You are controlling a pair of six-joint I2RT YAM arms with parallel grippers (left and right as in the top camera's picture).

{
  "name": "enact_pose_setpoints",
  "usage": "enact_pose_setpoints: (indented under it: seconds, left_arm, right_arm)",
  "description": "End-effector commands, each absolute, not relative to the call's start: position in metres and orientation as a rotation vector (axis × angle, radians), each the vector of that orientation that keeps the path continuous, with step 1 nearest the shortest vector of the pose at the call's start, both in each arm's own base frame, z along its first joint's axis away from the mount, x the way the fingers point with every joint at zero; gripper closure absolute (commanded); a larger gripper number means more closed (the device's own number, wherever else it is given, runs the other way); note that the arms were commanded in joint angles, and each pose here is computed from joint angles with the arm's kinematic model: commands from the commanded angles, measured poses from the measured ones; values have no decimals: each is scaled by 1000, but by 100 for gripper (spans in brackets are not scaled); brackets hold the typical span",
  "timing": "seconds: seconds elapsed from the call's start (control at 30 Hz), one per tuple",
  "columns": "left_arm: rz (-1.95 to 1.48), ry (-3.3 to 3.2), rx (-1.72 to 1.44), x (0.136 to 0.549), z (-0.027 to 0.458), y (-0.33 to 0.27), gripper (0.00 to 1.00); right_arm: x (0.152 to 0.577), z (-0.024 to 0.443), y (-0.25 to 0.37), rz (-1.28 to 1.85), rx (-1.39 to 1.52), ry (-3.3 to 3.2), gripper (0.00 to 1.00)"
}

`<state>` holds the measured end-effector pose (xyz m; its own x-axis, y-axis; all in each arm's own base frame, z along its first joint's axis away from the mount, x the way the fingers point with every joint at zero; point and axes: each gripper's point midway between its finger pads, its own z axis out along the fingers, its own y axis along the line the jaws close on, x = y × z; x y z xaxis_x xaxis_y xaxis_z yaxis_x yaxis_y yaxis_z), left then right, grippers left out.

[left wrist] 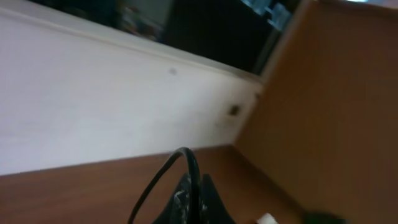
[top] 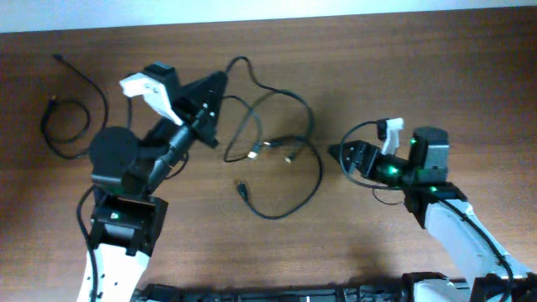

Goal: Untangle cables

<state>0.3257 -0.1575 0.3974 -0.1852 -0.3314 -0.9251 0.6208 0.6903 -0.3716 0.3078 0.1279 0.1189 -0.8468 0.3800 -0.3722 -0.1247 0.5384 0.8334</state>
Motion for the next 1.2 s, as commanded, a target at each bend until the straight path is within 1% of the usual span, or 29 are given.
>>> enact_pose_setpoints:
  seconds: [0.0,0.1,0.13,0.27,0.37,0.43,0.6,0.67,0.7,0.77,0.8,0.83,0.87,0.93,1.0,1.03,1.1,1.17]
  left_arm:
    - [-963,1491,347,306,412,-183,100]
    - [-983,1483,369,301,413,-190,100]
    - [-993,1483,377,299,413,-194,100]
    - [-1032,1467,419,288,416,-209,100]
    - [-1057,1457,444,281,417,-218,100]
    - [-1075,1456,462,276,417,-224,100]
    - [-1114,1451,501,265,417,-238,100]
    - [-1131,1448,517,260,417,-243,100]
    - [-1137,1447,523,258,417,-245,100]
    - [-1147,1442,533,255,418,-248,100]
    - [-1147,1441,534,254,418,-249,100]
    - [-1135,1444,518,257,418,-247,100]
    - [-1078,1459,461,268,416,-240,100]
    - [-936,1487,379,288,409,-225,100]
    - [-770,1556,221,315,395,-194,100]
    - [-715,1579,168,323,389,-181,100]
    - [-621,1610,77,338,381,-152,100]
    - [-546,1623,2,349,377,-119,100]
  right_arm:
    - [308,145,162,1422,164,2188,4]
    - [316,163,177,1451,190,2117,5]
    - [318,165,181,1452,227,2108,7]
    - [323,157,195,1446,463,2129,10]
    - [322,158,206,1471,516,2124,10]
    - [321,166,214,1512,497,2097,10]
    - [332,168,206,1504,663,2041,11]
    - [337,166,201,1477,708,2022,16]
    - [339,165,200,1471,727,2018,21]
    - [340,163,199,1472,756,2015,34]
    - [340,162,199,1471,757,2020,54]
    - [340,159,199,1466,762,2028,77]
    - [338,153,198,1453,779,2053,96]
    - [335,150,199,1432,733,2078,96]
    - [334,150,198,1373,568,2092,96]
    - [334,148,197,1356,531,2103,96]
    - [333,135,182,1285,520,2154,96]
    - [332,111,153,1157,568,2233,96]
